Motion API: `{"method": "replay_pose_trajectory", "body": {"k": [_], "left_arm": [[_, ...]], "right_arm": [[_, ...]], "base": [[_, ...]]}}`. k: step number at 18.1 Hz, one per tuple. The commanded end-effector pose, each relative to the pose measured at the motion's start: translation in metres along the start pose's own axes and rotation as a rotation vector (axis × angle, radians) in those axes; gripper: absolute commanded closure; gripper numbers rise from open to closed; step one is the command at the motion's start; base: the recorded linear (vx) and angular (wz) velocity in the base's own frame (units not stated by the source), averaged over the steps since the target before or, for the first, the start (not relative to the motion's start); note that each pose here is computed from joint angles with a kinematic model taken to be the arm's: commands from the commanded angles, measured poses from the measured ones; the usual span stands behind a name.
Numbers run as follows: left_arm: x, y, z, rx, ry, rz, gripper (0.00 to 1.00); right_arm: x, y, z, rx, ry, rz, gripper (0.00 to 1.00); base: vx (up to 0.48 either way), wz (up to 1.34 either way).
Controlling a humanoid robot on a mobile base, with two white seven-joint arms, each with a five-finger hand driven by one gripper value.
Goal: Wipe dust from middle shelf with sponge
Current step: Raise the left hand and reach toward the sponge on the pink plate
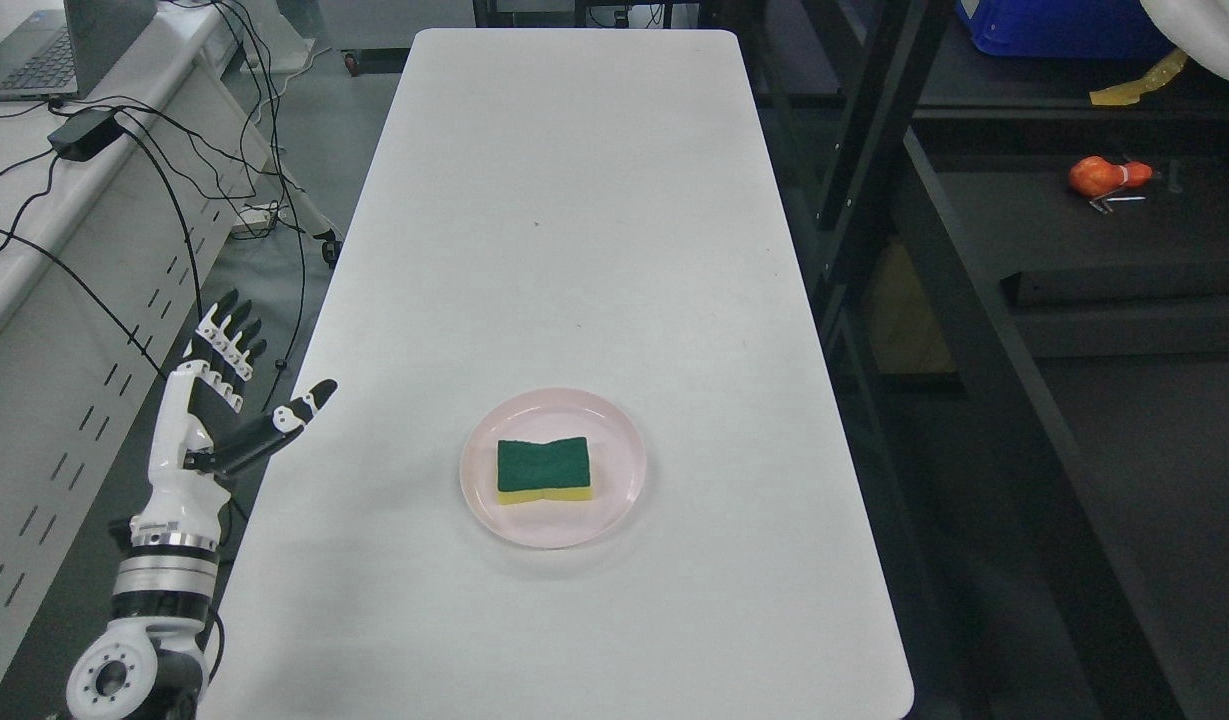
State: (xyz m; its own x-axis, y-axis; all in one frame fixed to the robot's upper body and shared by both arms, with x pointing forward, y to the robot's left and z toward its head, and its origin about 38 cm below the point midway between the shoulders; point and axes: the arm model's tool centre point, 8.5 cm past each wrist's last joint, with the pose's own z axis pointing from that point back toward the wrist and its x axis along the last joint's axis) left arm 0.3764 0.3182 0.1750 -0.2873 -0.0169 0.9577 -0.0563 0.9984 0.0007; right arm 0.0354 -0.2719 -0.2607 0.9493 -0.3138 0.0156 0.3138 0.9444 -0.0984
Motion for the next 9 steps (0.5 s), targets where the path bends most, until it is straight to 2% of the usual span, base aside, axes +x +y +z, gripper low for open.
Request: {"method": "replay_pose_trajectory", "body": {"k": [1, 6, 9], "left_arm": [[-0.004, 0.012, 0.007, 0.032, 0.015, -0.005, 0.01], [-0.004, 0.018, 0.005, 0.035, 0.019, -0.020, 0.01], [0.004, 0.038, -0.008, 0.008, 0.016, -0.155, 0.01]], "right_arm": [[0.010, -0.010, 0.000, -0.014, -0.023, -0.002, 0.00], [0.010, -0.010, 0.000, -0.014, -0.023, -0.001, 0.00], [0.010, -0.010, 0.000, -0.014, -0.023, -0.002, 0.00]], "base": [[0.000, 0.00], [0.000, 0.00], [0.000, 0.00]]}}
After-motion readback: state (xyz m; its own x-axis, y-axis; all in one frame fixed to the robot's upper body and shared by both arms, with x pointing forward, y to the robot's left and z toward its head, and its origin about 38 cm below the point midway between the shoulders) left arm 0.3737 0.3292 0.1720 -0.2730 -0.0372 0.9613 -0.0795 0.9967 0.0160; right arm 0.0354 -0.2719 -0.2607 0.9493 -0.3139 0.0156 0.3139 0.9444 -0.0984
